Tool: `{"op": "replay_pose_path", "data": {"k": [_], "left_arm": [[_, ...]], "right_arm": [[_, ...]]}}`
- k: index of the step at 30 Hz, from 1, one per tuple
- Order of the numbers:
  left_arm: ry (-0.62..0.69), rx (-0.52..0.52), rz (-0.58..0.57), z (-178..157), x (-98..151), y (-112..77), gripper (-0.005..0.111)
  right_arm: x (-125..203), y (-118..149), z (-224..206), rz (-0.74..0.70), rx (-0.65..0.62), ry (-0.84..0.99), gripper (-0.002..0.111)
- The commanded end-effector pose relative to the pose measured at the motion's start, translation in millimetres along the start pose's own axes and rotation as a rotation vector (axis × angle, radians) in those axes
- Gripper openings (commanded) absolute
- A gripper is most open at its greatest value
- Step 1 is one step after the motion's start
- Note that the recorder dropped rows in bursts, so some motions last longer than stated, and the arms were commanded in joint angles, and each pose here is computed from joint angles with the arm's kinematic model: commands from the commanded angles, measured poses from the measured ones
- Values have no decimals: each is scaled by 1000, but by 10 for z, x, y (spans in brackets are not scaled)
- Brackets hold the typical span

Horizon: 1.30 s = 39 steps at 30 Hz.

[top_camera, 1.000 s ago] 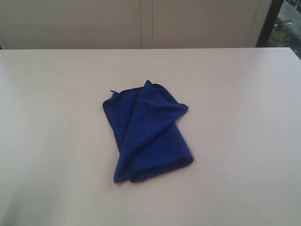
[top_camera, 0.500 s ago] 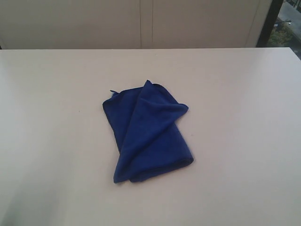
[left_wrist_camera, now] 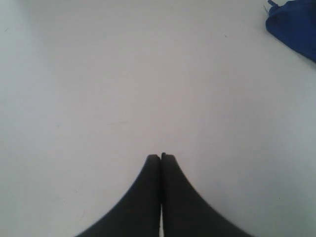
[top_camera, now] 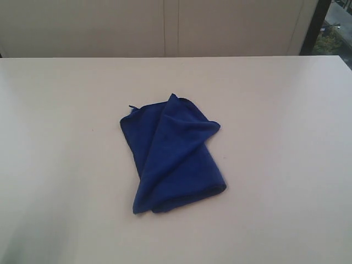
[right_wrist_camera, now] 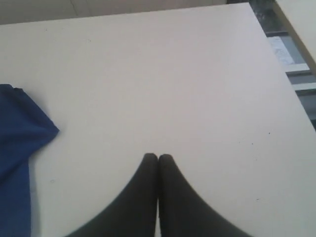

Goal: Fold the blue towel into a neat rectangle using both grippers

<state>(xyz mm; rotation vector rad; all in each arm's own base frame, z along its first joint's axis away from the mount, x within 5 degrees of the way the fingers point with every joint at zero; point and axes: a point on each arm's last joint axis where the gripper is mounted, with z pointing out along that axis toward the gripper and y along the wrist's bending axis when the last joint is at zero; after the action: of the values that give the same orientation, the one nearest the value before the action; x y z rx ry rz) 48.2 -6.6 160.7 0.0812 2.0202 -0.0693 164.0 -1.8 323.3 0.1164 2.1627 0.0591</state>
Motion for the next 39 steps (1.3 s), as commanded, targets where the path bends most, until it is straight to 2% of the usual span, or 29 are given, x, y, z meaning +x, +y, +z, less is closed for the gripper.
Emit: {"op": "replay_pose_path", "data": {"k": [1, 10, 17, 21, 24, 30, 34, 39], "left_arm": [[12, 9, -5, 6, 27, -6, 0], [12, 9, -5, 6, 27, -6, 0], [12, 9, -5, 6, 27, -6, 0], [12, 9, -5, 6, 27, -6, 0], [12, 9, -5, 6, 27, -6, 0], [12, 9, -5, 6, 27, -6, 0], [12, 9, -5, 6, 27, -6, 0], [12, 9, -5, 6, 27, -6, 0]], "right_arm": [[-159, 32, 142, 44, -16, 71, 0], [-266, 218, 493, 91, -118, 203, 0], [-346, 566, 728, 15, -210, 280, 0], [-387, 854, 864, -42, -273, 320, 0], [-387, 1104, 1004, -88, -318, 358, 0], [-287, 2013, 1391, -201, -443, 448, 0], [-119, 2578, 1686, -210, -483, 503, 0], [-40, 2955, 1992, -158, -496, 516, 0]]}}
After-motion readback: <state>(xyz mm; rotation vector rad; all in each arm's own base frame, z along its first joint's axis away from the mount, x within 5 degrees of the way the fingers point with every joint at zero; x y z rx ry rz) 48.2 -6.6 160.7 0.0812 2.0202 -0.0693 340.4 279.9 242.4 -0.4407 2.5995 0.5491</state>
